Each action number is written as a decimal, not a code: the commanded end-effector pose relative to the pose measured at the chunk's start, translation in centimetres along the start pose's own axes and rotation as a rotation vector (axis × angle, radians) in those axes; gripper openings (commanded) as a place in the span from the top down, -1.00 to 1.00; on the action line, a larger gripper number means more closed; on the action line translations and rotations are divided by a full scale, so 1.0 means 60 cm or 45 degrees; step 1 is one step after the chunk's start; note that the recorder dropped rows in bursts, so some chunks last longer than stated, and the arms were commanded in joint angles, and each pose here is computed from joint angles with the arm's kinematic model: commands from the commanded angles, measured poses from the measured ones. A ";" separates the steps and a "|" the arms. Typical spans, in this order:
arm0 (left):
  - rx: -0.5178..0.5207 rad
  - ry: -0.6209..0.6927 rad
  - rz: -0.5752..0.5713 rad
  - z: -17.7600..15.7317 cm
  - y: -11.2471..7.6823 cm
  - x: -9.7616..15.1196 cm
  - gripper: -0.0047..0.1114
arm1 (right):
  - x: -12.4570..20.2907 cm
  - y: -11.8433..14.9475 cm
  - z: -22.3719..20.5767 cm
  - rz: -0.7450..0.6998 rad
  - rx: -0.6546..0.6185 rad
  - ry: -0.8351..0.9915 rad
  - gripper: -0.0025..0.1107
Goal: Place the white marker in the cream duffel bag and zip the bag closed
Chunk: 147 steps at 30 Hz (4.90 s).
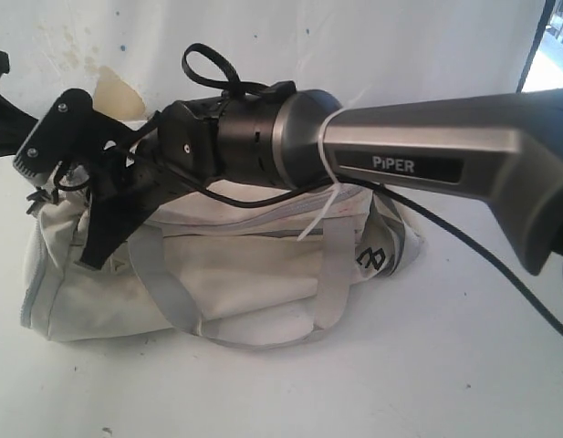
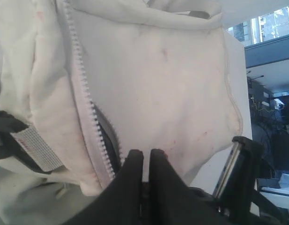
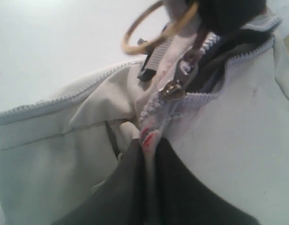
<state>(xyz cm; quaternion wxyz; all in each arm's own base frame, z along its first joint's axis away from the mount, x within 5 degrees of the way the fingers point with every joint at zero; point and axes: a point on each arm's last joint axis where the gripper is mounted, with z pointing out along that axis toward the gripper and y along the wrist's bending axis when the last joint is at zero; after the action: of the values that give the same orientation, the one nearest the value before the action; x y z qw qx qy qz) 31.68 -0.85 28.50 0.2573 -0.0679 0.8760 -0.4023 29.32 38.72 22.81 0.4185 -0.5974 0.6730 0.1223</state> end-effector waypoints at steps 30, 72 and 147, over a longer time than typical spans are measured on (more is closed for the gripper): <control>0.228 -0.228 -0.107 -0.018 -0.031 -0.033 0.92 | -0.002 -0.006 -0.043 0.356 -0.021 0.233 0.88; -0.231 -0.477 -0.058 -0.017 0.027 -0.140 0.92 | 0.032 -0.004 -0.057 0.048 -0.057 0.541 0.96; -0.831 0.112 0.461 0.000 -0.090 -0.050 0.92 | 0.311 -0.318 -0.336 1.578 0.387 0.874 0.96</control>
<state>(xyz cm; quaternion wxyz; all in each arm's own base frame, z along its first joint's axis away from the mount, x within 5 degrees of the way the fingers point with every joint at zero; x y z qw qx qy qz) 33.97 -3.43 33.21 0.2454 0.0278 0.9676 -0.0533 39.42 9.60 28.84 0.1245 -0.0582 0.9889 0.0560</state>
